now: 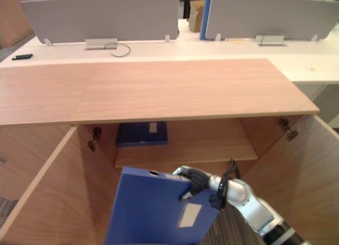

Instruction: Walk over to the cabinet, pick up the folder, carry it to the office cabinet, place the folder inside the office cabinet, then close the office cabinet door

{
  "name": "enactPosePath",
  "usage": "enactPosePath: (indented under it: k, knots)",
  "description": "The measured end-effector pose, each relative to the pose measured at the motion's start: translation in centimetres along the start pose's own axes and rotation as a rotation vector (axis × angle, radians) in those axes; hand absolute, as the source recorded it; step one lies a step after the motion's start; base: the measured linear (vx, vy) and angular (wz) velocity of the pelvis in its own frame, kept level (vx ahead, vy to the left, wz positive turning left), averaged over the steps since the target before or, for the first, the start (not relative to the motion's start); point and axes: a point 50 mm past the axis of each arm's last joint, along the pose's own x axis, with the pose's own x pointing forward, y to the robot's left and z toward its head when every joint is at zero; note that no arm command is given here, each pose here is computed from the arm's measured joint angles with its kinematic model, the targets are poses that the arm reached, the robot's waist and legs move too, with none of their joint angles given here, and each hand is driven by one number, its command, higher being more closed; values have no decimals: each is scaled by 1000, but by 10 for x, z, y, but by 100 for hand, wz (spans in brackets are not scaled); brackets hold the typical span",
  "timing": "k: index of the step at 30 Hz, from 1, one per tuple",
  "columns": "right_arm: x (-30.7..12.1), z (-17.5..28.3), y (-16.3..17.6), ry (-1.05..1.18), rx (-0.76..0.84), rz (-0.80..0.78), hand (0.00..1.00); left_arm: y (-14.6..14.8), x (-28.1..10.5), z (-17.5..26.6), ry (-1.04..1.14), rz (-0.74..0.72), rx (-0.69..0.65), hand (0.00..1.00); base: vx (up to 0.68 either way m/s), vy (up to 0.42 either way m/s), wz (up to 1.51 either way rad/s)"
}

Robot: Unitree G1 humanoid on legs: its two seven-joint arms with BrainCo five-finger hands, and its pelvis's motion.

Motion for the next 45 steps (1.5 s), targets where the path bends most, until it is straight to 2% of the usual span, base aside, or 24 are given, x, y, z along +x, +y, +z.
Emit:
enactPosePath:
  k: [5, 9, 15, 17, 18, 20, 22, 24, 27, 35, 39, 45]
  knots:
    - [4, -24, 9, 120, -89, -8, 100, -8, 5, 15, -33, -32, 110, 0, -13, -10, 2]
    - [9, -65, 12, 301, -79, -79, 100, -16, 7, 35, -106, -53, 198, 0, -14, -8, 15]
    - [-17, -126, -18, 595, 148, -351, 100, -51, 6, 71, -275, -152, 306, 0, -30, 8, 22]
    - [-26, -136, -35, 598, 366, -581, 100, -58, 6, 76, -304, -169, 309, 0, -46, 6, 6]
    - [-27, -135, -42, 580, 414, -643, 100, -59, 5, 77, -311, -172, 306, 0, -59, -7, 3]
    - [-34, -134, -70, 482, 622, -888, 100, -65, 4, 84, -344, -186, 314, 0, -60, -16, 5]
    - [-37, -130, -89, 406, 716, -1017, 100, -70, 2, 90, -376, -200, 319, 0, -77, -17, 3]
    - [-38, -116, -116, 211, 902, -1182, 100, -78, -1, 102, -429, -217, 325, 0, -126, -12, 0]
    - [-39, -96, -146, -12, 1046, -1301, 100, -92, -5, 116, -492, -243, 311, 0, -128, -26, 2]
    - [-62, -71, -180, -400, 1254, -1429, 100, -100, -8, 134, -557, -230, 259, 0, -121, -2, 5]
    - [-67, -52, -201, -554, 1284, -1425, 100, -100, -9, 138, -573, -210, 204, 0, -96, 69, -7]
    - [-83, 7, -251, -874, 1289, -1376, 100, -105, -10, 153, -617, -187, 186, 0, -60, 9, -2]
